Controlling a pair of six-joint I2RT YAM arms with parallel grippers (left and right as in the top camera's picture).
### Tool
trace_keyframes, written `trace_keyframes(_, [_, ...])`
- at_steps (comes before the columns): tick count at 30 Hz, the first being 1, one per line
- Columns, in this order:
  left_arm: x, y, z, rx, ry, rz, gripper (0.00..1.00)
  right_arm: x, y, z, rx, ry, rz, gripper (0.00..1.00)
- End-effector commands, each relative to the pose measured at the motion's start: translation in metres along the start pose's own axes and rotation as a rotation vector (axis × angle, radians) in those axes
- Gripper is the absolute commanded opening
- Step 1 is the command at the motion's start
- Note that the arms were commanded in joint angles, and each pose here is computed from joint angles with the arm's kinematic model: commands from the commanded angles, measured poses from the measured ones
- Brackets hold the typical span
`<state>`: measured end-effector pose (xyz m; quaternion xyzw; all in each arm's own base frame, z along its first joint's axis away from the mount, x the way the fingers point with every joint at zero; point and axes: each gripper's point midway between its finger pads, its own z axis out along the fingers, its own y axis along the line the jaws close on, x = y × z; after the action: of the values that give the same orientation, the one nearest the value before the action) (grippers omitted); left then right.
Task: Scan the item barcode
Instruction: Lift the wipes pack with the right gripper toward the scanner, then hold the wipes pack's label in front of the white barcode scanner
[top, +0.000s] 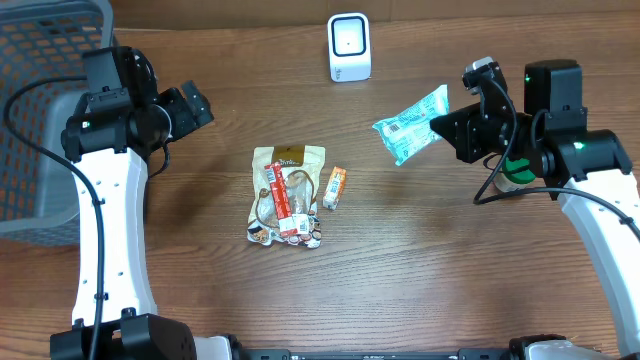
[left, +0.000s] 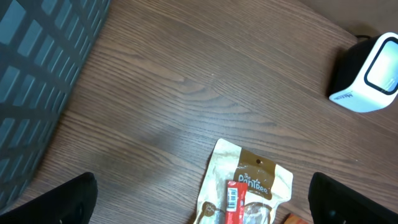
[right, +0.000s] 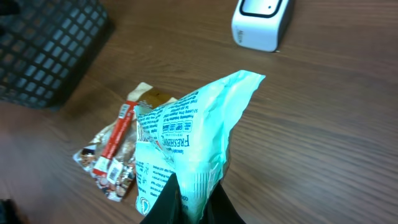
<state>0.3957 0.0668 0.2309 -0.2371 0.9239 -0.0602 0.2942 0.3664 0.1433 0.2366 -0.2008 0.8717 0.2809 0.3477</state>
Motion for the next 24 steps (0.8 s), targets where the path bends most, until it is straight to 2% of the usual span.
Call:
trace_keyframes(1, [-0.008,0.001,-0.012,-0.009,-0.040,0.015,1.00,-0.033,0.003,-0.020,0.056,-0.083,-0.094,0.03])
trace_keyframes(12, [-0.008,0.001,-0.012,-0.009,-0.040,0.015,1.00,-0.113,0.019,-0.050,0.205,-0.190,-0.380,0.03])
trace_keyframes(15, [-0.008,0.001,-0.012,-0.009,-0.040,0.014,1.00,-0.131,0.025,-0.039,0.285,-0.182,-0.489,0.03])
trace_keyframes(21, [-0.008,0.001,-0.012,-0.009,-0.040,0.015,1.00,-0.154,0.035,0.007,0.465,-0.140,-0.878,0.03])
trace_keyframes(24, [-0.008,0.001,-0.012,-0.009,-0.040,0.015,1.00,-0.167,0.029,0.029,0.585,-0.132,-0.986,0.03])
